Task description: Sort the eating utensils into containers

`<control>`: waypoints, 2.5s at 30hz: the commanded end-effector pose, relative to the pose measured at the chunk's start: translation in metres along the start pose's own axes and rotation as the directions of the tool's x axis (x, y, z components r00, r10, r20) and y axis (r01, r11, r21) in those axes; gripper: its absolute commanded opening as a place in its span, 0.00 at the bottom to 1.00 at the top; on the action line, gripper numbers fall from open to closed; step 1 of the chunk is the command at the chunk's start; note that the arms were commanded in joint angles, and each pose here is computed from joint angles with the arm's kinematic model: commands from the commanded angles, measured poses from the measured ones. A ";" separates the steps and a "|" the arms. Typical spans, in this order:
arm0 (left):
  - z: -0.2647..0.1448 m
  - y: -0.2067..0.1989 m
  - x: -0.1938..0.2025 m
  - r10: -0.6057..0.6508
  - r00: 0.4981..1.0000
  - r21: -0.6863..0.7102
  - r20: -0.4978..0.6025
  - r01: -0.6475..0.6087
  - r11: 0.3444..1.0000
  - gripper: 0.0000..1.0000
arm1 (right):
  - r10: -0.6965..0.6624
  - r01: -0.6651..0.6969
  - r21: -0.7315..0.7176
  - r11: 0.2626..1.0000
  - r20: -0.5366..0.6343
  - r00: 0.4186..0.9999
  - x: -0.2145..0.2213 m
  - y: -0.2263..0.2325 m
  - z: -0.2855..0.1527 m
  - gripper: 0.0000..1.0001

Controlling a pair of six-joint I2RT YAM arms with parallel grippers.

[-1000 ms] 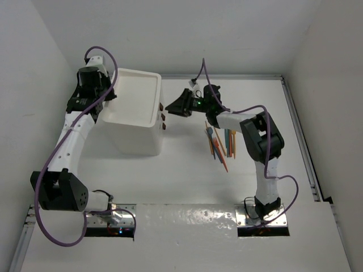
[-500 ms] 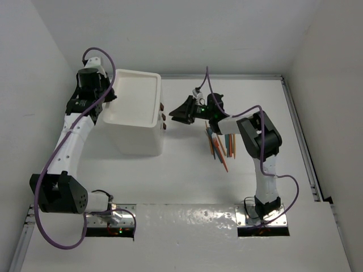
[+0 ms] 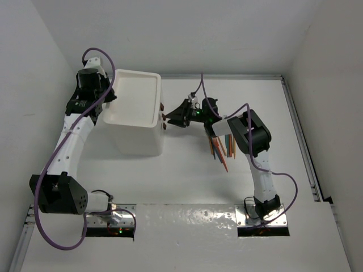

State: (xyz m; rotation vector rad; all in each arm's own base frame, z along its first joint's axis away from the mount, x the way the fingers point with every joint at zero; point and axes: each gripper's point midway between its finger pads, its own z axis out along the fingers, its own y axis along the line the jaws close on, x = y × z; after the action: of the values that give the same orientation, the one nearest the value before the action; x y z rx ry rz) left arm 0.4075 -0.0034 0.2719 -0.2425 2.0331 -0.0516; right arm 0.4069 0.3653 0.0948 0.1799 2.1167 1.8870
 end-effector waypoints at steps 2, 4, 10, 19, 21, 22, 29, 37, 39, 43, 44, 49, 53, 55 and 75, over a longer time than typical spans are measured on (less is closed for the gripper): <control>-0.006 -0.001 0.062 -0.017 0.977 -0.005 -0.213 0.016 1.000 0.00 | -0.070 0.074 -0.119 0.990 0.032 0.997 -0.013 0.034 0.011 0.50; -0.007 -0.001 0.062 -0.016 0.977 -0.003 -0.211 0.016 1.000 0.00 | -0.064 0.067 -0.129 0.989 0.028 0.998 -0.014 0.035 0.015 0.50; -0.005 -0.001 0.062 -0.014 0.978 -0.001 -0.210 0.015 1.000 0.00 | -0.047 0.050 -0.138 0.989 0.024 0.999 -0.015 0.032 0.022 0.46; -0.002 0.001 0.065 -0.019 0.977 -0.016 -0.212 0.015 1.000 0.00 | -0.031 0.037 -0.159 0.987 0.040 0.999 -0.013 0.035 0.015 0.08; -0.002 0.002 0.064 -0.017 0.978 -0.021 -0.208 0.013 1.000 0.00 | -0.031 0.039 -0.154 0.987 0.053 0.998 -0.015 0.033 0.008 0.03; -0.001 0.003 0.063 -0.016 0.979 -0.023 -0.204 0.011 1.000 0.00 | -0.030 0.039 -0.150 0.988 0.059 0.998 -0.015 0.032 0.004 0.02; -0.002 0.008 0.062 -0.003 0.979 -0.039 -0.202 -0.005 0.999 0.00 | -0.055 0.068 -0.101 0.993 0.124 0.991 -0.035 0.027 -0.040 0.00; -0.002 0.011 0.061 0.001 0.980 -0.047 -0.201 -0.011 0.999 0.00 | -0.073 0.081 -0.049 0.995 0.151 0.986 -0.041 0.023 -0.080 0.00; -0.002 0.012 0.060 0.002 0.980 -0.046 -0.199 -0.011 0.999 0.00 | -0.072 0.079 -0.041 0.996 0.150 0.986 -0.040 0.021 -0.083 0.00; -0.003 0.012 0.061 0.019 0.979 -0.038 -0.203 -0.027 0.999 0.00 | -0.086 0.091 -0.026 0.996 0.146 0.986 -0.041 0.020 -0.085 0.00; -0.003 0.013 0.061 0.020 0.979 -0.041 -0.204 -0.029 0.999 0.00 | -0.084 0.088 -0.022 0.996 0.149 0.985 -0.042 0.019 -0.086 0.00; -0.005 0.014 0.059 0.032 0.980 -0.033 -0.195 -0.039 0.999 0.00 | -0.077 0.080 -0.011 0.997 0.171 0.982 -0.052 0.016 -0.096 0.00; -0.006 0.012 0.058 0.038 0.980 -0.019 -0.194 -0.043 0.999 0.00 | -0.090 0.090 0.007 0.996 0.179 0.980 -0.057 0.013 -0.102 0.00; -0.005 0.012 0.059 0.041 0.980 -0.017 -0.196 -0.045 0.999 0.00 | -0.088 0.087 0.012 0.996 0.177 0.980 -0.058 0.013 -0.103 0.00; -0.021 0.004 0.014 0.038 0.995 0.004 -0.088 -0.038 0.999 0.36 | -0.425 0.315 0.663 0.679 0.005 0.905 -0.070 -0.010 -0.183 0.44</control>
State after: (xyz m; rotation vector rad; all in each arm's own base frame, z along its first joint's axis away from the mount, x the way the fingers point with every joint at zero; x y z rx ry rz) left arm 0.3943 -0.0039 0.2611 -0.2013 2.0954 -0.0380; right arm 0.4295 0.2094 0.1126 0.1517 2.2637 1.2013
